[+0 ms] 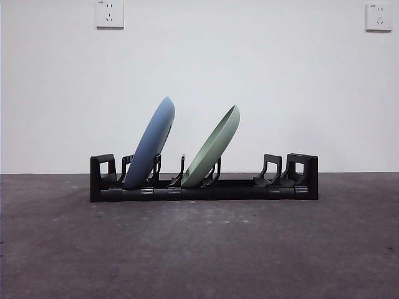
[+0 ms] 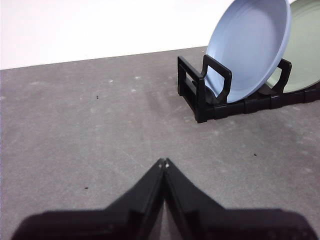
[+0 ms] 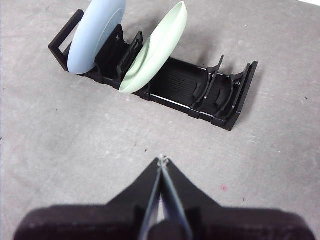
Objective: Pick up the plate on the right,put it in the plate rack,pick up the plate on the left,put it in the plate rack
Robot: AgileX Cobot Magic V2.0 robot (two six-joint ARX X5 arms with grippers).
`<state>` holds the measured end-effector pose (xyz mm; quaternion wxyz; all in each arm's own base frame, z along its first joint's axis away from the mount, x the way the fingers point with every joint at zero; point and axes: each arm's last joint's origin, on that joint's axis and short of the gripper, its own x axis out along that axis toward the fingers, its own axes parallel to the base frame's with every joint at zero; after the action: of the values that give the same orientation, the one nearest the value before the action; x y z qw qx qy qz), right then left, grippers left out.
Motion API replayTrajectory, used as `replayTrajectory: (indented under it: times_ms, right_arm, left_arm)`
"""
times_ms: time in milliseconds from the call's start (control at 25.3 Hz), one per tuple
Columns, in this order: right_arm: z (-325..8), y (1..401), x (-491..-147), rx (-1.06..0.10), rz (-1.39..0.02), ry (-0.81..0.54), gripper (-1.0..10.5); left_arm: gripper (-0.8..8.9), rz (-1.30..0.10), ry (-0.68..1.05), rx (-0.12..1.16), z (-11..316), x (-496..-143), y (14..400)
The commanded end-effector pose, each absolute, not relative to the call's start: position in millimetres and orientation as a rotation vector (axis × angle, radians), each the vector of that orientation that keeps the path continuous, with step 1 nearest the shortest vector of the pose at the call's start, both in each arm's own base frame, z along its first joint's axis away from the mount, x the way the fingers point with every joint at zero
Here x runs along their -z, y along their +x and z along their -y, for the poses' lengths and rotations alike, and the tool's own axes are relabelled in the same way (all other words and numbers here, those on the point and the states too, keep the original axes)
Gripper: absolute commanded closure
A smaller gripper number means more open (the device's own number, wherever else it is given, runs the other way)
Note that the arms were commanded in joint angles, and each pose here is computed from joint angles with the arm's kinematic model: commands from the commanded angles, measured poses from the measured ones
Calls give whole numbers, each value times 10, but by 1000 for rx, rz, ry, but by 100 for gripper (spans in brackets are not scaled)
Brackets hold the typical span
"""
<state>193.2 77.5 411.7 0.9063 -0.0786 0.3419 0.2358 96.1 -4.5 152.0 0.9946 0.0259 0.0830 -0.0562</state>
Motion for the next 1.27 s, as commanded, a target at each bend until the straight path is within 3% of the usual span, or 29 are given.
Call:
replayTrajectory:
  times_ms: [40,237,356,515,633,831,990,1267]
  right_arm:
    - [-777,1933,-4108,-488,-702,-166,945]
    - [-776,1933,-4107,-485,-701,-172,945]
    - [-638,1793,-4218,-389,-627,-220,945]
    - [-376,1306,-4464,-362,-371,-145,945]
    - [-165,940,-4405,-249,-138,-120,945]
    - [-25,667,-3775,-45,47,-116,945]
    - [-14,722,-3265,-28,63,-86,945]
    - [-15,841,-2346,-31,-45,-40,945]
  left_arm:
    - [817,-174,39,106,41,-1488,969]
    - [817,-176,40,106,41,-1486,970]
    - [817,-176,39,106,41,-1486,970]
    - [817,-181,40,107,42,-1482,972]
    - [817,-186,39,107,42,-1478,974]
    - [817,-188,39,106,41,-1477,975]
    - [817,-188,39,107,42,-1477,975]
    - [817,-189,39,107,42,-1476,975]
